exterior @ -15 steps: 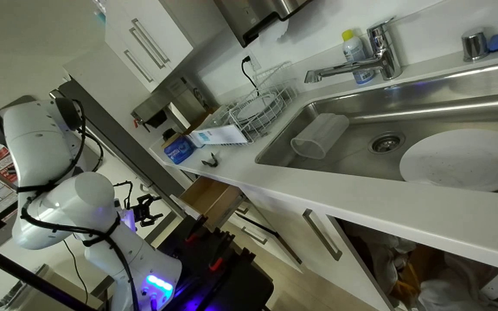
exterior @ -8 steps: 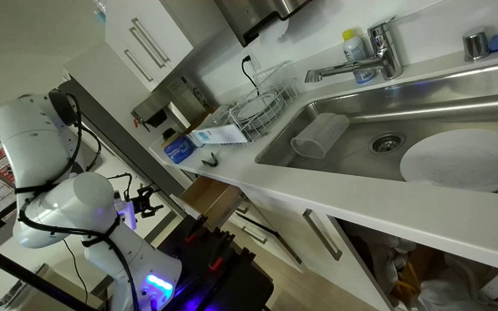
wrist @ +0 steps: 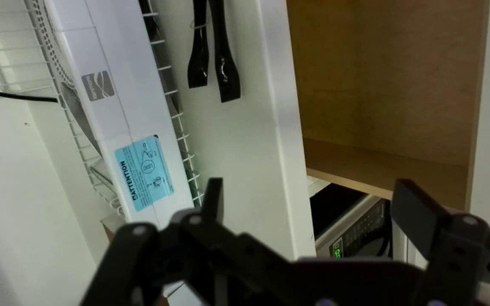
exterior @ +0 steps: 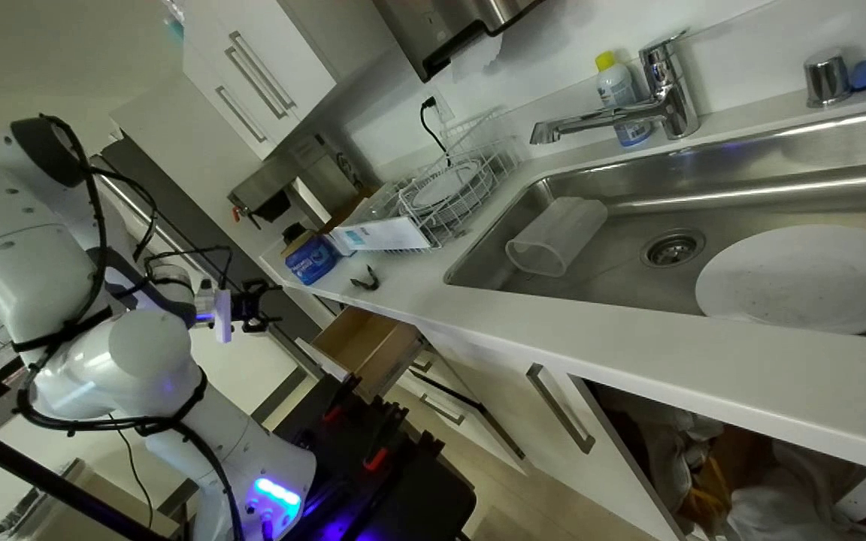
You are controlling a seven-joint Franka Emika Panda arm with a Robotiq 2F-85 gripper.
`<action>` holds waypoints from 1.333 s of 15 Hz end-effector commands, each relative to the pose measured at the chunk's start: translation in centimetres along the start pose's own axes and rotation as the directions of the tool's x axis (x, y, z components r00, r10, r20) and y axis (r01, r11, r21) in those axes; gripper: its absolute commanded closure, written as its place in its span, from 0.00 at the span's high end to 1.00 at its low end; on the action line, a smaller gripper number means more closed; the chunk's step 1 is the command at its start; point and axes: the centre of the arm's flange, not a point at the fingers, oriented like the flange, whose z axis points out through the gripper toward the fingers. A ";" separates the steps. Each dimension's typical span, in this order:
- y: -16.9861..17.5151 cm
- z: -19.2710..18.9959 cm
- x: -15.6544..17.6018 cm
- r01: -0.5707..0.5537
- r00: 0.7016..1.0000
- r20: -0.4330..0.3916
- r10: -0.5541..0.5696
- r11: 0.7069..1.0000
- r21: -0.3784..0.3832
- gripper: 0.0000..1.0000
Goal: Open the topmost drawer of the lower cabinet
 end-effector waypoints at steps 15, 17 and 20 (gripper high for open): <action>10.9 5.0 -0.1 0.169 0.972 0.112 -0.207 0.944 0.283 1.00; 11.7 5.4 -0.5 0.167 0.974 0.097 -0.205 0.938 0.305 1.00; 14.7 6.8 -1.4 0.172 0.980 0.025 -0.200 0.893 0.416 1.00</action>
